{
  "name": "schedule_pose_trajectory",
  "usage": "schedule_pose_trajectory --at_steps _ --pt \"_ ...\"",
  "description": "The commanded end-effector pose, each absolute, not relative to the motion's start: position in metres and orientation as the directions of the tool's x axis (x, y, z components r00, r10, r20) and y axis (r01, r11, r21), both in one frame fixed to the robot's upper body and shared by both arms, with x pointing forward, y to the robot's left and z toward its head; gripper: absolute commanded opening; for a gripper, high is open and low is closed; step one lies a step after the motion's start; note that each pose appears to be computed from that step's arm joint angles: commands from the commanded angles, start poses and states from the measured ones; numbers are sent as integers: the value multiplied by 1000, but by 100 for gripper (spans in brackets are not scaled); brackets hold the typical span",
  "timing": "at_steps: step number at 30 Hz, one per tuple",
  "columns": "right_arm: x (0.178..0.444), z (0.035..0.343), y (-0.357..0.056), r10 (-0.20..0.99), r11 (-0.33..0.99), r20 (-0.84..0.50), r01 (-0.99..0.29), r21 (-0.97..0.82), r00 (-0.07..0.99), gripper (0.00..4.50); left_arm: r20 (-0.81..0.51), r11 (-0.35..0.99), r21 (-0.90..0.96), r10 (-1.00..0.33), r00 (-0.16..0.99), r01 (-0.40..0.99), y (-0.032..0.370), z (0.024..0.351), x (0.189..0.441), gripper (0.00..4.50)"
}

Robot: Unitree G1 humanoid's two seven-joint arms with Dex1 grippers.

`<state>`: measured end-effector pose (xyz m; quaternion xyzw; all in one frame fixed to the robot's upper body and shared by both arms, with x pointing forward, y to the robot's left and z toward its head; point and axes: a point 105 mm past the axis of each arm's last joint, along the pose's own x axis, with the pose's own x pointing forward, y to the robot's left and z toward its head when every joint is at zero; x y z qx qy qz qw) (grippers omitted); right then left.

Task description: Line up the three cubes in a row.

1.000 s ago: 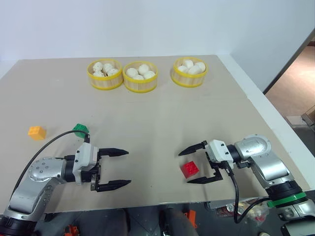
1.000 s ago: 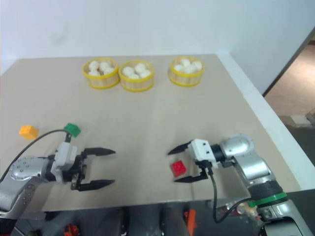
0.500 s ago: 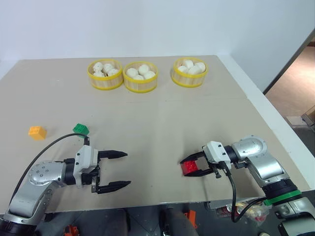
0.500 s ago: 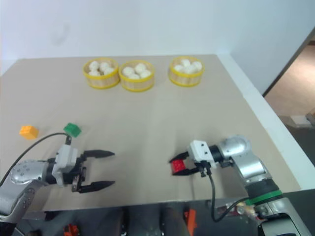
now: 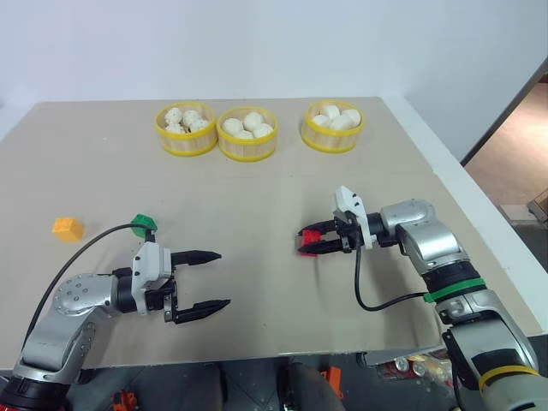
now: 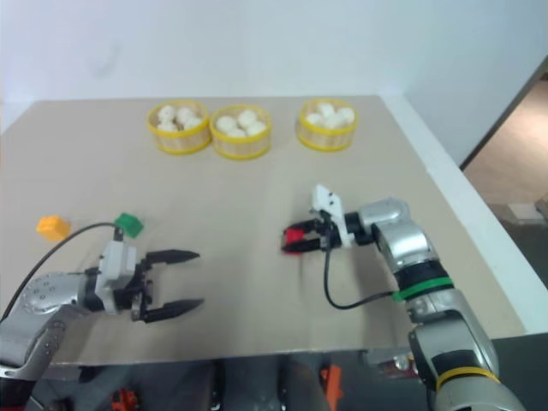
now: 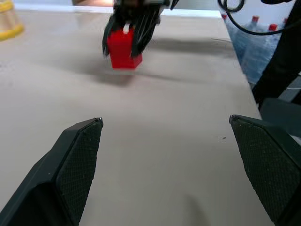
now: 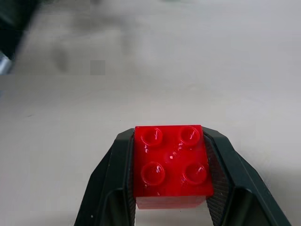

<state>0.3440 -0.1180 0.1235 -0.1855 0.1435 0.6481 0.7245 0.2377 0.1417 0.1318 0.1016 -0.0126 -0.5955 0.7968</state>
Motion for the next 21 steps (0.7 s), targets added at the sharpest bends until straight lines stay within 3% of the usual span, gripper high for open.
schedule_pose_trajectory --at_steps 1,8,20,21 --pt "349 124 -118 873 57 -472 -988 -146 120 129 -102 260 213 -953 286 942 140 135 236 450" --pt "344 118 -115 870 -38 -489 -980 -196 64 129 -104 270 208 -950 295 940 140 130 234 450" --pt "348 117 -110 871 -46 -485 -970 -239 78 129 -111 274 211 -947 302 938 140 128 236 450" --pt "347 117 -110 872 -49 -484 -971 -235 73 179 -111 275 211 -947 303 938 140 128 237 450"
